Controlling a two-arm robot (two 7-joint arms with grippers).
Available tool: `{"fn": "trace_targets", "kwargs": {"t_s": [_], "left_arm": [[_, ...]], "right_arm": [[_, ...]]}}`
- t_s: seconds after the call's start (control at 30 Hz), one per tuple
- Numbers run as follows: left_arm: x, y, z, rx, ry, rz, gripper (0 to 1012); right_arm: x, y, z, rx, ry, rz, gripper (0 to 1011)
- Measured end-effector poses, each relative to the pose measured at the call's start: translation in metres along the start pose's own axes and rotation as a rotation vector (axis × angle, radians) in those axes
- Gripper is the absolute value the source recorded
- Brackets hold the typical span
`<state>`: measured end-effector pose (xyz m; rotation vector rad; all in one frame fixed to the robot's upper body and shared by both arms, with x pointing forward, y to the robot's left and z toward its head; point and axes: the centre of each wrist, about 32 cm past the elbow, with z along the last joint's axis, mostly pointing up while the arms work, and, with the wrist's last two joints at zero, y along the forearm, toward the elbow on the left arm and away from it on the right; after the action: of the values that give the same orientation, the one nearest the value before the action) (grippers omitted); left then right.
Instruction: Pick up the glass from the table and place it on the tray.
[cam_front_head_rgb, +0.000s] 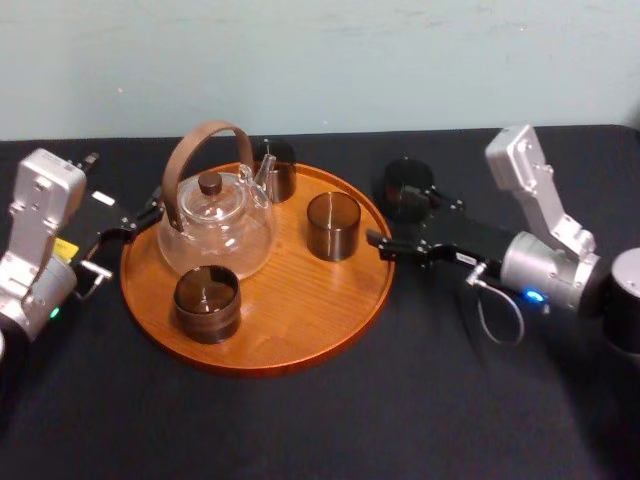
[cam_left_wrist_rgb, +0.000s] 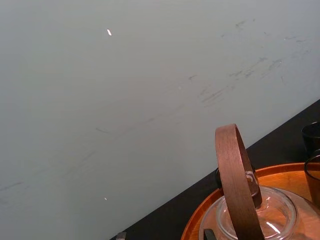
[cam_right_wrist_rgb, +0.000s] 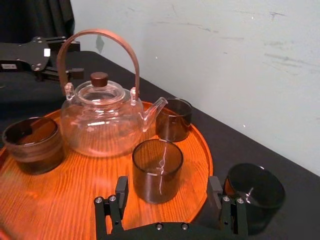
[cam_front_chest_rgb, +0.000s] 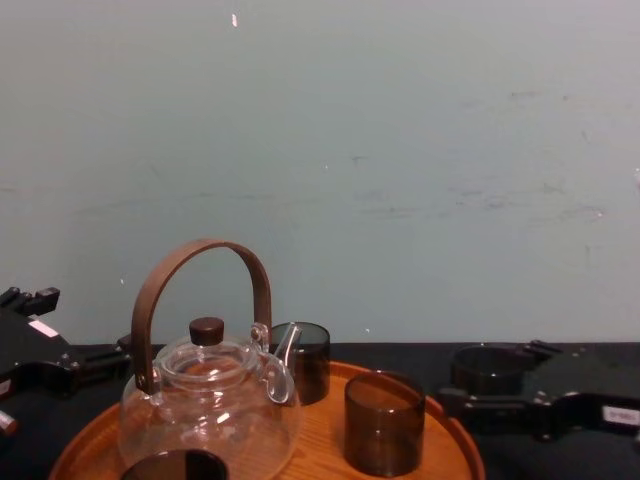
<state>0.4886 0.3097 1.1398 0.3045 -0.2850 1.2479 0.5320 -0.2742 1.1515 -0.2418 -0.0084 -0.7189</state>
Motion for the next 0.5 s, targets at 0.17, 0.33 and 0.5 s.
{"fn": "trace_targets", "kwargs": {"t_s": [0.17, 0.33, 0.5], "left_arm": [[0.0, 0.0, 0.0, 0.0, 0.0, 0.0, 1001], [0.0, 0.0, 0.0, 0.0, 0.0, 0.0, 1001], [0.0, 0.0, 0.0, 0.0, 0.0, 0.0, 1001]], "right_arm": [[0.0019, -0.014, -0.001, 0.007, 0.004, -0.006, 1002], [0.0055, -0.026, 0.0, 0.016, 0.006, -0.027, 1002], [0.0099, -0.033, -0.001, 0.012, 0.003, -0.049, 1002]]}}
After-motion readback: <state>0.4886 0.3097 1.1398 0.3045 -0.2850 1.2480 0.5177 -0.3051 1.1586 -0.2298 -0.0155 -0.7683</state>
